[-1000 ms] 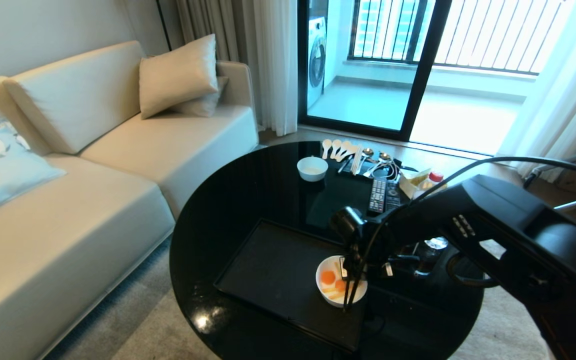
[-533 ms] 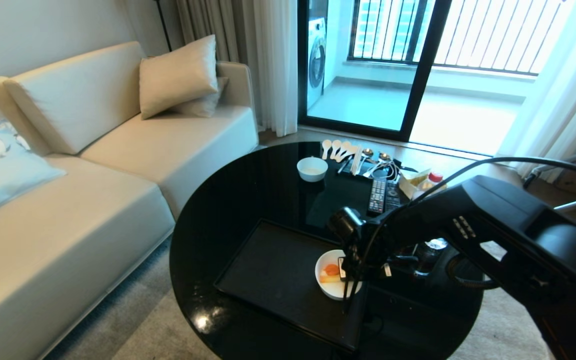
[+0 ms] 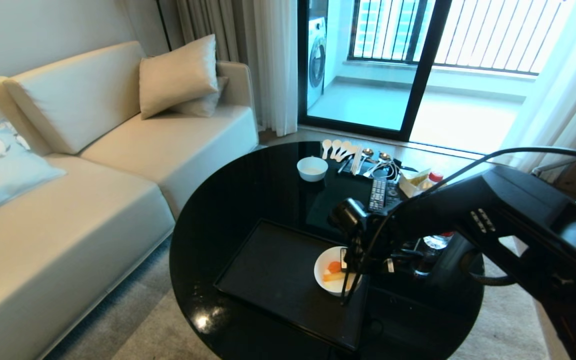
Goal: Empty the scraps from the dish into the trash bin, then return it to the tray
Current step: Pick up the bowl with leftover food, then move the bowl over the trash can
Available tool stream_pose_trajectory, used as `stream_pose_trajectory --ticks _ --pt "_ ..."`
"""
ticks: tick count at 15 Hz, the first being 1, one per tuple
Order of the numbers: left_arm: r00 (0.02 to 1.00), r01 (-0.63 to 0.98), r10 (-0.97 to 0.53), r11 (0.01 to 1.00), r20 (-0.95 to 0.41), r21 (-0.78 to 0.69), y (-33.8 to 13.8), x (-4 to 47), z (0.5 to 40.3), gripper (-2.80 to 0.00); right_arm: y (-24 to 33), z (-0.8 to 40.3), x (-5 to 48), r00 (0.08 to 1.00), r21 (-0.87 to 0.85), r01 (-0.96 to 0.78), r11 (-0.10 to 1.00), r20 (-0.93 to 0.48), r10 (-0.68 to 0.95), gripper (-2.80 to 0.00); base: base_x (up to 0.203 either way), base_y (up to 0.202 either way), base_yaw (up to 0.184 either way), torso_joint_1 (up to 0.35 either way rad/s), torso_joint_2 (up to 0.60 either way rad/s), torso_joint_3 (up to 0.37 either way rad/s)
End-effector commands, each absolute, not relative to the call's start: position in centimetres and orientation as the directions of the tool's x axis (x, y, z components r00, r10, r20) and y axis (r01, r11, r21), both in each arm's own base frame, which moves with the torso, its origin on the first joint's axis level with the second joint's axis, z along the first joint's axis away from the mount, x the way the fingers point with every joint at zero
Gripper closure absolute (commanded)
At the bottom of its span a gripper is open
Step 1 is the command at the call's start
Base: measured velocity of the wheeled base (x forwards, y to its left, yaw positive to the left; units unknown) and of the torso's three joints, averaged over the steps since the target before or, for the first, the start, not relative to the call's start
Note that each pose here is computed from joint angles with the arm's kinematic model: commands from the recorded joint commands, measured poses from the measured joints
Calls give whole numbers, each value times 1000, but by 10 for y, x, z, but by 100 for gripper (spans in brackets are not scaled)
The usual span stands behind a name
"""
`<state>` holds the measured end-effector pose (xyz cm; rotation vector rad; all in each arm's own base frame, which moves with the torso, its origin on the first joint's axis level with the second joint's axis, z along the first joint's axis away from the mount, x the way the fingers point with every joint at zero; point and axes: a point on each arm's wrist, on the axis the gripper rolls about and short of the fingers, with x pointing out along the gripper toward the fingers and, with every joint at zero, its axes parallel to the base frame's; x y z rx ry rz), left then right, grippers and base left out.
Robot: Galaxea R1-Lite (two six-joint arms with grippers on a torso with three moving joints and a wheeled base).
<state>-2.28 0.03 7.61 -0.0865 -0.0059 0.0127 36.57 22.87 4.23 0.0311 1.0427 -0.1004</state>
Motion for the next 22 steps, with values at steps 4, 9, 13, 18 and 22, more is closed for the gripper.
stream_pose_trajectory --ticks 4,9,13,18,22 --pt "1000 -13 14 996 6 -87 0 -23 76 0 216 79 347 533 39 150 988 -845 -48 0 0 0 0 0 0 0" --pt "1000 -13 14 996 6 -87 0 -23 76 0 196 119 325 576 98 184 978 -817 -26 0 0 0 0 0 0 0" --pt "1000 -13 14 996 6 -87 0 -23 76 0 161 132 304 567 128 279 952 -822 -56 0 0 0 0 0 0 0" --pt "1000 -13 14 996 6 -87 0 -23 76 0 102 151 275 564 166 407 898 -819 -105 0 0 0 0 0 0 0" --pt "1000 -13 14 996 6 -87 0 -23 76 0 66 165 239 577 208 460 863 -809 -113 0 0 0 0 0 0 0"
